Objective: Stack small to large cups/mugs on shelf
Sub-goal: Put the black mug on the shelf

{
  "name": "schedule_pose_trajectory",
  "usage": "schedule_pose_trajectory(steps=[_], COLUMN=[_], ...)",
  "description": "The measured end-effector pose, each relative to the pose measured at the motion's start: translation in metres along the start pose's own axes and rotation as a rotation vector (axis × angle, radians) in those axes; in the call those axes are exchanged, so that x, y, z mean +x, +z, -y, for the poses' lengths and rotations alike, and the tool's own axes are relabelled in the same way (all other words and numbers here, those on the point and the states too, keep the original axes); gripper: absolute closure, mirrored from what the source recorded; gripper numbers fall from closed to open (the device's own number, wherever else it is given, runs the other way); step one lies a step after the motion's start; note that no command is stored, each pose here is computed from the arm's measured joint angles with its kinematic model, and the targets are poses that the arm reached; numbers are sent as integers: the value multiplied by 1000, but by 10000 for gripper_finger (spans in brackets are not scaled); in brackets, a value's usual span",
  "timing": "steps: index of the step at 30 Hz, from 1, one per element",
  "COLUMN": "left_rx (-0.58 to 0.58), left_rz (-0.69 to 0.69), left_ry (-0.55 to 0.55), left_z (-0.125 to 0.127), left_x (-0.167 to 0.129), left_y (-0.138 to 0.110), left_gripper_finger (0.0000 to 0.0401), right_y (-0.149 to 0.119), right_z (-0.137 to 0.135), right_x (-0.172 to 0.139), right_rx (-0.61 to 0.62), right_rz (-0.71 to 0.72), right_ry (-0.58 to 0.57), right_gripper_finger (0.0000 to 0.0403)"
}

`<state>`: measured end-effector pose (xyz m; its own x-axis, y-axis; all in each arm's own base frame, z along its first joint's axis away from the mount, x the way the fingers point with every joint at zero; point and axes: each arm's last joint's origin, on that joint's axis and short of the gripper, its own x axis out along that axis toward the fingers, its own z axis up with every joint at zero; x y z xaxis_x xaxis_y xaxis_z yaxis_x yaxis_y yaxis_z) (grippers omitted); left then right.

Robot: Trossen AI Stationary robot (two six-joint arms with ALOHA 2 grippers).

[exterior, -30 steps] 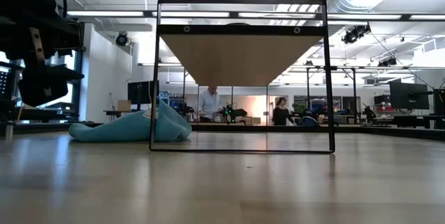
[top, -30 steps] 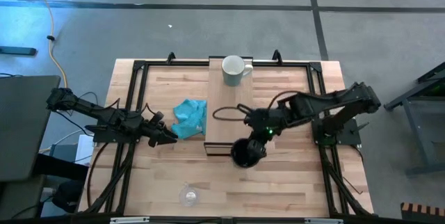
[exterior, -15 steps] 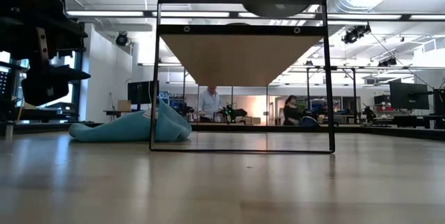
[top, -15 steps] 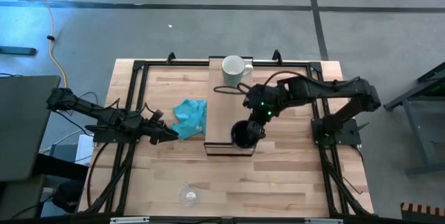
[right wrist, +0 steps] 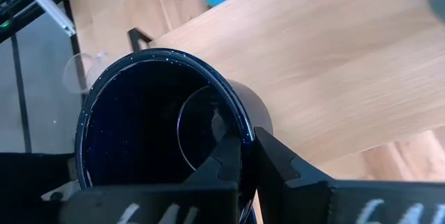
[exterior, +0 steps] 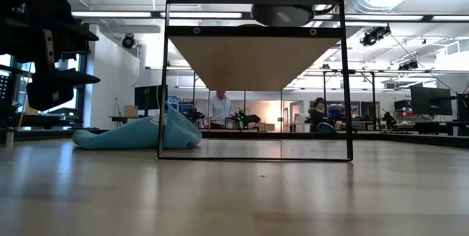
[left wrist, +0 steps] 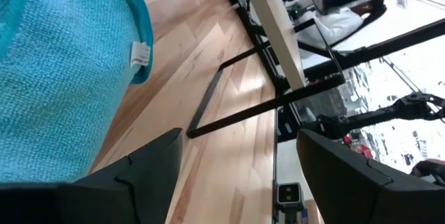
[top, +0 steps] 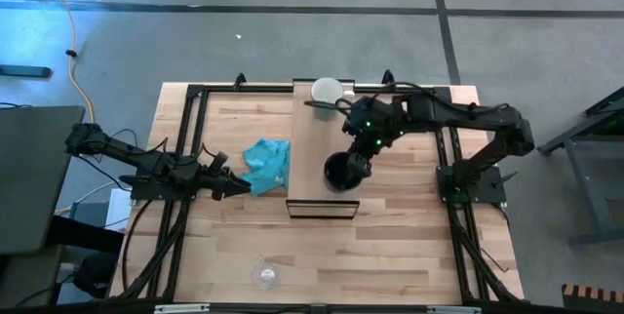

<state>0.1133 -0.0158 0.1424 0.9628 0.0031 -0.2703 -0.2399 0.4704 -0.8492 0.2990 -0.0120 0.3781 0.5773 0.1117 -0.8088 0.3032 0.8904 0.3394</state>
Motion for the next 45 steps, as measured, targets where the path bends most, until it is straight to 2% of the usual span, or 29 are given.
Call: schedule_pose_trajectory(steps=[11, 19, 45], left_rx=[-2, -2, 3], left_rz=[23, 26, 58], left_ry=[6, 5, 19], left_z=[0, 0, 0], left_x=[0, 0, 0], left_y=[1, 1, 2], left_gripper_finger=[130, 130, 130], right_y=[15, 20, 33], right_z=[36, 52, 68], right_x=[-7, -11, -16], right_rx=[17, 28, 12], right_rz=[40, 48, 150], right_ry=[-26, -19, -16], right_gripper_finger=[403, 403, 403])
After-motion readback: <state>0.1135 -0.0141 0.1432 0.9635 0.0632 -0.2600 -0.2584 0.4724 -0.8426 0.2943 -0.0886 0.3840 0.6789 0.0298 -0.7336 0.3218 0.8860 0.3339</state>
